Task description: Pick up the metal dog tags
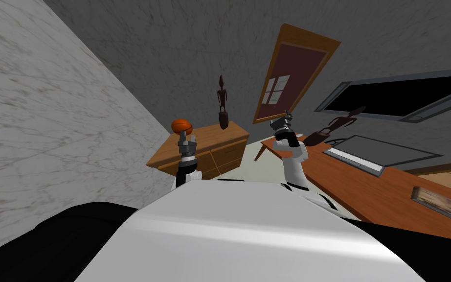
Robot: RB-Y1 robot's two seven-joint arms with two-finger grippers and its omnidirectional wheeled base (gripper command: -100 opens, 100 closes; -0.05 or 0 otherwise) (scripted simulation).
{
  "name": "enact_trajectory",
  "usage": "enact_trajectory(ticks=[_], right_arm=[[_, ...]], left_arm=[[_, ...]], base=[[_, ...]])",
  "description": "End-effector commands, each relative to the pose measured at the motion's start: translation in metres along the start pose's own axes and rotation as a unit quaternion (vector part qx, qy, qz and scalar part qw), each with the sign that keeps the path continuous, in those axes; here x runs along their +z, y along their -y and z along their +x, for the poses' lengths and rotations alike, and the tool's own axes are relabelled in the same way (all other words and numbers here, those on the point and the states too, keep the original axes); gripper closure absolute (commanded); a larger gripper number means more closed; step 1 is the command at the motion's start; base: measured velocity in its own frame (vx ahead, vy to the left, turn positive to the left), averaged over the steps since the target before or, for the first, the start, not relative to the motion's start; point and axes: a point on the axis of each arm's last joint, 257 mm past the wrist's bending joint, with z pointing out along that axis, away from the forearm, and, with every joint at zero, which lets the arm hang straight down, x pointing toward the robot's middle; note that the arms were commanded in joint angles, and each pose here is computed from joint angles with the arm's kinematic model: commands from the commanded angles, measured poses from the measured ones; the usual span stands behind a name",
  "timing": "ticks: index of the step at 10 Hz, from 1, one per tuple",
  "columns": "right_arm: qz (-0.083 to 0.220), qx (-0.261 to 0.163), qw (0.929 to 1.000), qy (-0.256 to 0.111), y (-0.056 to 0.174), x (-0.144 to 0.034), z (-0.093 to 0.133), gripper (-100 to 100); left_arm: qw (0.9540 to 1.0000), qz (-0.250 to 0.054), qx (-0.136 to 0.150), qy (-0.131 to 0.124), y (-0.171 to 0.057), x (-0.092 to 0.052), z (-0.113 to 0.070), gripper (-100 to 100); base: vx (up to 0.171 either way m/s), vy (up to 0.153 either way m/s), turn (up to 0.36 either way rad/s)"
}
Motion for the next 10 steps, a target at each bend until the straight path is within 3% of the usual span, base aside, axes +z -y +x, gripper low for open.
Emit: enact_trajectory(ticks=[1, 3, 4, 6, 7, 9, 10], right_arm=[[0.014, 0.034, 0.9991, 0.022, 0.005, 0.013, -0.013, -100], [0.022, 0.037, 0.9987, 0.028, 0.008, 0.019, -0.013, -100], [0.032, 0.072, 0.9958, 0.047, 0.011, 0.031, -0.024, -100], [0.042, 0.076, 0.9948, 0.054, 0.015, 0.036, -0.024, -100], [0.050, 0.112, 0.9898, 0.072, 0.018, 0.047, -0.033, -100], [0.062, 0.116, 0.9880, 0.080, 0.023, 0.050, -0.033, -100], [0.070, 0.153, 0.9809, 0.097, 0.026, 0.059, -0.039, -100]], left_arm=[[1.0000, 0.000, 0.000, 0.000, 0.000, 0.000, 0.000, 0], [1.0000, 0.000, 0.000, 0.000, 0.000, 0.000, 0.000, 0], [1.0000, 0.000, 0.000, 0.000, 0.000, 0.000, 0.000, 0], [1.0000, 0.000, 0.000, 0.000, 0.000, 0.000, 0.000, 0], [1.0000, 0.000, 0.000, 0.000, 0.000, 0.000, 0.000, 0], [1.0000, 0.000, 0.000, 0.000, 0.000, 0.000, 0.000, 0], [1.0000, 0.000, 0.000, 0.000, 0.000, 0.000, 0.000, 0]], base=[[-0.006, -0.009, -0.081], [-0.003, -0.003, -0.024], [-0.005, -0.007, -0.061], [-0.002, -0.003, -0.023], [-0.002, -0.006, -0.070], [-0.001, -0.002, -0.017], [-0.002, -0.004, -0.054]])
